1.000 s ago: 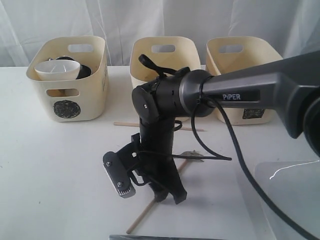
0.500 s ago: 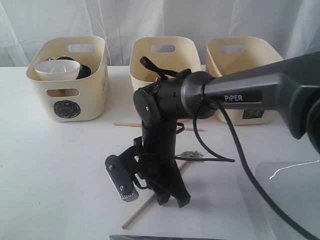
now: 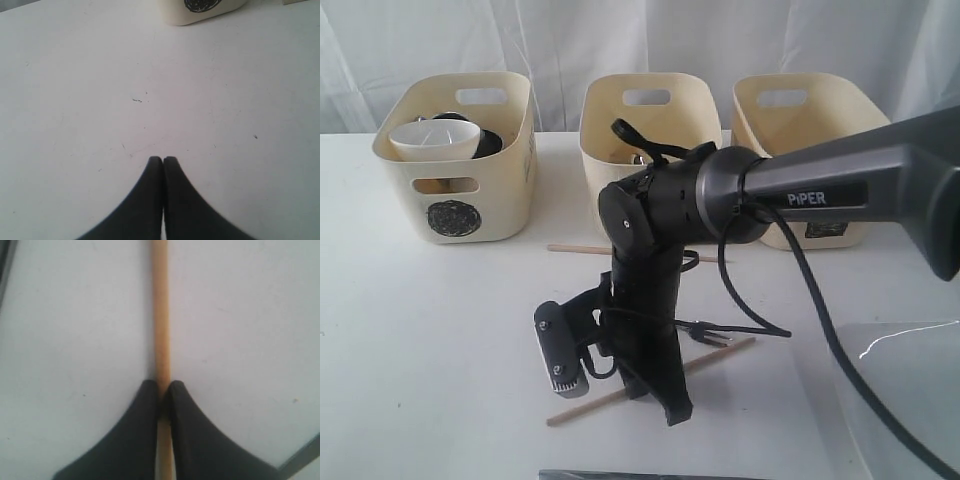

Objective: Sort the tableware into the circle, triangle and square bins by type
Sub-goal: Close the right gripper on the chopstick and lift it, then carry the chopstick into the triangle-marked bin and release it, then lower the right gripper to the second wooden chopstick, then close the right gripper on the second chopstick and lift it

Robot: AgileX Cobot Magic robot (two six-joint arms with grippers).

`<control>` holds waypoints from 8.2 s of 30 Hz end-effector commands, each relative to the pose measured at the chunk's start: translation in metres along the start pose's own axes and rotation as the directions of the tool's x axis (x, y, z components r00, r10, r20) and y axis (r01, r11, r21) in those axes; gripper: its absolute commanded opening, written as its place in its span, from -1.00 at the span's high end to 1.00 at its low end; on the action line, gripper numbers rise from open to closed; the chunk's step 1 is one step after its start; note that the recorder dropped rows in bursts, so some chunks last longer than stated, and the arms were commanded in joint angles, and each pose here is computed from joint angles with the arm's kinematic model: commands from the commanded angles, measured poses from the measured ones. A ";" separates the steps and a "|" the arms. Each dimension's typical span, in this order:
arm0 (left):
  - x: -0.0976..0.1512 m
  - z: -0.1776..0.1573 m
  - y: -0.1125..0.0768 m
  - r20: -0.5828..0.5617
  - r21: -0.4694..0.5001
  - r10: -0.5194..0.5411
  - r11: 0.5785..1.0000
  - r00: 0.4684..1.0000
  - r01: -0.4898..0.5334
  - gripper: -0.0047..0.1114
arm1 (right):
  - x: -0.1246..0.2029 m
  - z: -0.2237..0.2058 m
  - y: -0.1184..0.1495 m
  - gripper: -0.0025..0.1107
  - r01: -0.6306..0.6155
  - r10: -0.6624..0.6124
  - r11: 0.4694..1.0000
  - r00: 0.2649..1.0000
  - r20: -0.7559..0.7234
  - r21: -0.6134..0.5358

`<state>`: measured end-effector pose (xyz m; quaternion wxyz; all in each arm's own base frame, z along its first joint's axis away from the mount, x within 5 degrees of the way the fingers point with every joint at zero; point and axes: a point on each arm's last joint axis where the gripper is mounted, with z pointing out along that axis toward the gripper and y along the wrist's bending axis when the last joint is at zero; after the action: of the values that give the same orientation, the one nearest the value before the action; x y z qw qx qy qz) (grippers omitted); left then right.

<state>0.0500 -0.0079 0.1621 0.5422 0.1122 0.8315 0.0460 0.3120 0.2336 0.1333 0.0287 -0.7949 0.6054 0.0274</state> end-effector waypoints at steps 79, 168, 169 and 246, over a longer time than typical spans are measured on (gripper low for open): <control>0.000 0.000 0.000 0.004 0.002 -0.007 1.000 1.000 0.007 0.92 | 0.113 -0.134 -0.126 0.12 -0.979 -0.073 0.026 0.201 0.977 0.203; 0.000 0.000 0.000 0.004 0.002 -0.007 1.000 1.000 0.007 0.92 | 0.148 -0.002 -0.066 -0.19 -0.776 0.762 0.627 0.628 0.159 0.061; 0.000 0.000 0.000 0.004 0.002 -0.007 1.000 1.000 0.007 0.92 | 0.148 -0.002 -0.063 -0.19 -0.766 0.756 0.642 0.641 0.136 0.041; 0.000 0.000 0.000 0.004 0.002 -0.007 1.000 1.000 0.007 0.92 | 0.161 0.006 -0.076 0.05 -0.754 0.721 0.652 0.649 0.244 0.080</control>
<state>0.0500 -0.0078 0.1623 0.5430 0.1119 0.8309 0.0464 0.4305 0.0991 0.1308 0.1678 -0.4784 0.8613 0.0356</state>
